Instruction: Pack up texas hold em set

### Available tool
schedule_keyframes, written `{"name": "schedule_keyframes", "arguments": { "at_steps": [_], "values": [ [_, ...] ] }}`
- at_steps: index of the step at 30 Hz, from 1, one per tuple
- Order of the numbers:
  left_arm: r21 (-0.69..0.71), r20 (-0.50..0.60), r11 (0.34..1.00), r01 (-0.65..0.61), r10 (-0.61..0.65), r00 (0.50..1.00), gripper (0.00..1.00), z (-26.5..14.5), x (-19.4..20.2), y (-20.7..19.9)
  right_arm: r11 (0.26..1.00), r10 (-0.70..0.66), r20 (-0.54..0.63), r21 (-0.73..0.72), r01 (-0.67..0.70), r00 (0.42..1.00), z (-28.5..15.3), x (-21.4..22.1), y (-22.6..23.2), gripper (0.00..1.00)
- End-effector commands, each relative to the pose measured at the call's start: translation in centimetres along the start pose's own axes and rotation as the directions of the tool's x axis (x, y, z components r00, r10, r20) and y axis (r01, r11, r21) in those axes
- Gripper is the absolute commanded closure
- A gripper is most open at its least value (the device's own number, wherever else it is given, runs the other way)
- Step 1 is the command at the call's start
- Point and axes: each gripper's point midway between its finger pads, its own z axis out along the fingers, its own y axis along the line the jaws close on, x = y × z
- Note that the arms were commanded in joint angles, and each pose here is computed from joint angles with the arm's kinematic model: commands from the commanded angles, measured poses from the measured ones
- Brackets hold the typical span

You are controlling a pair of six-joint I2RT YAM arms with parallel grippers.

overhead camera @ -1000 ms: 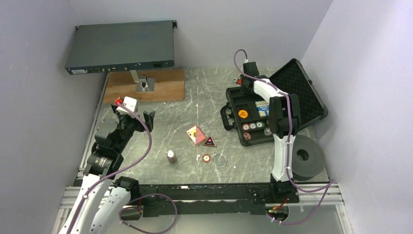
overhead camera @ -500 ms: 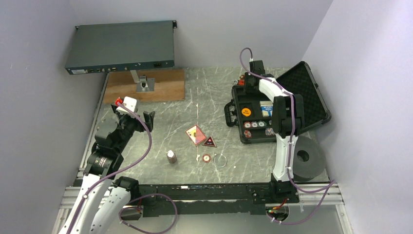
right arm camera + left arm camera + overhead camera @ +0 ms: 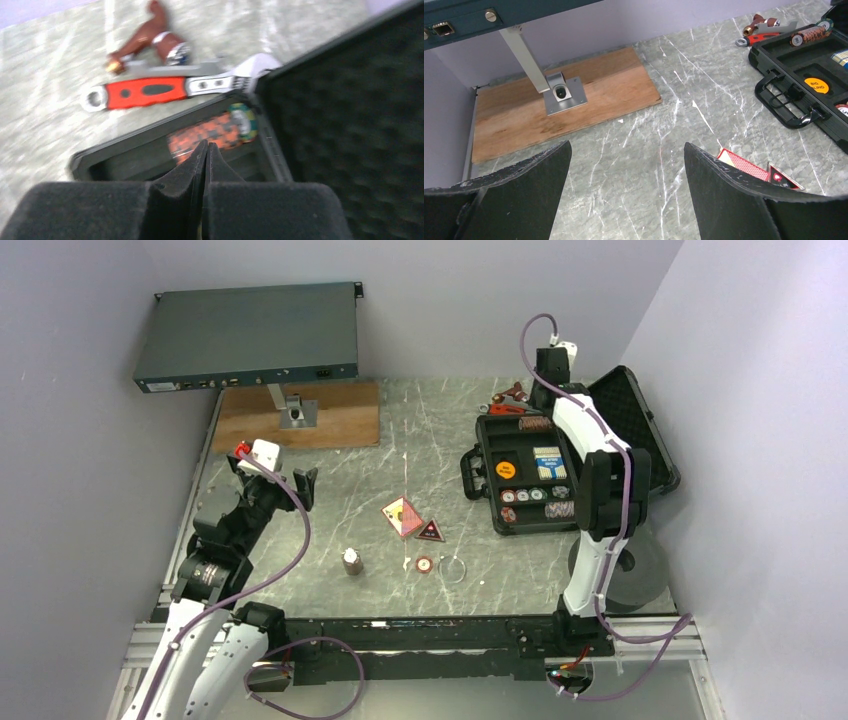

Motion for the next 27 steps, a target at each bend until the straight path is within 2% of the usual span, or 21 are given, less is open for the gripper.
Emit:
{"name": "schedule_keyframes", "arguments": {
  "at_steps": [1, 8, 14, 20, 27],
  "values": [
    [0.018, 0.048, 1.0, -0.007, 0.006, 0.999, 0.11, -0.3, -1.5, -0.3, 0.966, 0.017, 0.033, 0.259, -0.025, 0.999, 1.2, -1.0, -5.9, 1.0],
    [0.028, 0.048, 1.0, -0.004, 0.003, 0.999, 0.11, -0.2, -1.5, -0.5, 0.906, -0.073, 0.022, 0.42, 0.057, 0.997, 2.7, -1.2, -9.0, 1.0],
    [0.029, 0.046, 1.0, -0.004, 0.003, 0.999, 0.11, -0.2, -1.5, -0.5, 0.903, -0.135, -0.003, 0.411, 0.124, 0.991, 4.7, -1.5, -8.6, 1.0],
    [0.028, 0.044, 1.0, -0.006, 0.005, 0.999, 0.11, -0.2, -1.5, -0.5, 0.934, -0.148, -0.045, 0.322, 0.155, 0.988, 6.4, 0.0, -6.8, 1.0],
    [0.031, 0.048, 1.0, -0.005, 0.003, 0.999, 0.11, -0.2, -1.6, -0.5, 0.969, -0.156, -0.115, 0.175, 0.175, 0.981, 7.5, 4.1, -4.1, 1.0]
  ]
}}
